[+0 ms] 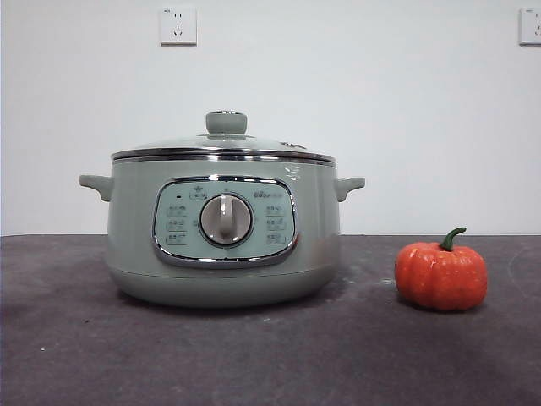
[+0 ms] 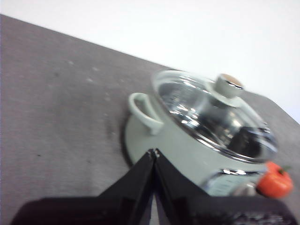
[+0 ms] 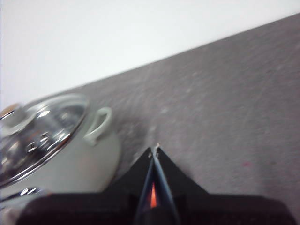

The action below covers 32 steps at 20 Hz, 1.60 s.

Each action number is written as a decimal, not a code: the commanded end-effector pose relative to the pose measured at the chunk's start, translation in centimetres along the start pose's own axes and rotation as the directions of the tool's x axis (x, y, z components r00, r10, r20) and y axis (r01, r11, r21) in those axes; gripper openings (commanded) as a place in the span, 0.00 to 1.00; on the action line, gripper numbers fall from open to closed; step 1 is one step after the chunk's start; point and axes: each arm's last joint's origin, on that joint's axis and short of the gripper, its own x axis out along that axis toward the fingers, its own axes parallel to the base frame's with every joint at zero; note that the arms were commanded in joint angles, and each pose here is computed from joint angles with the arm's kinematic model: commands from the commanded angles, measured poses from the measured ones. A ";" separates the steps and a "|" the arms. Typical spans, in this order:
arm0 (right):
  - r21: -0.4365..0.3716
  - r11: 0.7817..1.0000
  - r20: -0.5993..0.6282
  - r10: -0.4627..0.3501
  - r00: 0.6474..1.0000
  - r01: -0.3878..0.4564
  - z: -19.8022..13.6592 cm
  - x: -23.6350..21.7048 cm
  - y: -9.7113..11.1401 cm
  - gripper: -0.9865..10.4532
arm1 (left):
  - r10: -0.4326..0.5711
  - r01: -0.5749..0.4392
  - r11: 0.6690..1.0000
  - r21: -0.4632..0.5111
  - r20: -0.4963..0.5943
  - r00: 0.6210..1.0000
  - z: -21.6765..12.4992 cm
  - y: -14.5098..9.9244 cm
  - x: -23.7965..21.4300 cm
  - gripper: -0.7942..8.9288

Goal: Pick up the pumpkin,open the lid,put the pumpkin in the pot,close the lid

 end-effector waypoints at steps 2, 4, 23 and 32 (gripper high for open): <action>-0.058 0.993 -0.098 0.093 0.991 -0.099 2.3 -0.1 1.1 0.08 | -0.045 0.048 0.996 0.075 -0.052 0.998 2.2 -1.2 -0.6 0.07; -0.069 0.987 -0.171 0.130 0.977 -0.143 3.5 0.0 1.7 0.08 | -0.067 0.078 0.991 0.105 -0.105 0.992 3.3 -1.8 -0.8 0.07; -0.151 0.924 -0.556 0.214 0.803 -0.351 10.6 -0.7 4.9 0.10 | -0.196 0.281 0.944 0.171 -0.391 0.899 7.8 -4.5 -1.9 0.12; -0.112 0.934 -0.574 0.218 0.789 -0.340 10.5 -0.2 4.9 0.75 | -0.195 0.275 0.946 0.169 -0.380 0.904 8.0 -4.6 -1.9 0.86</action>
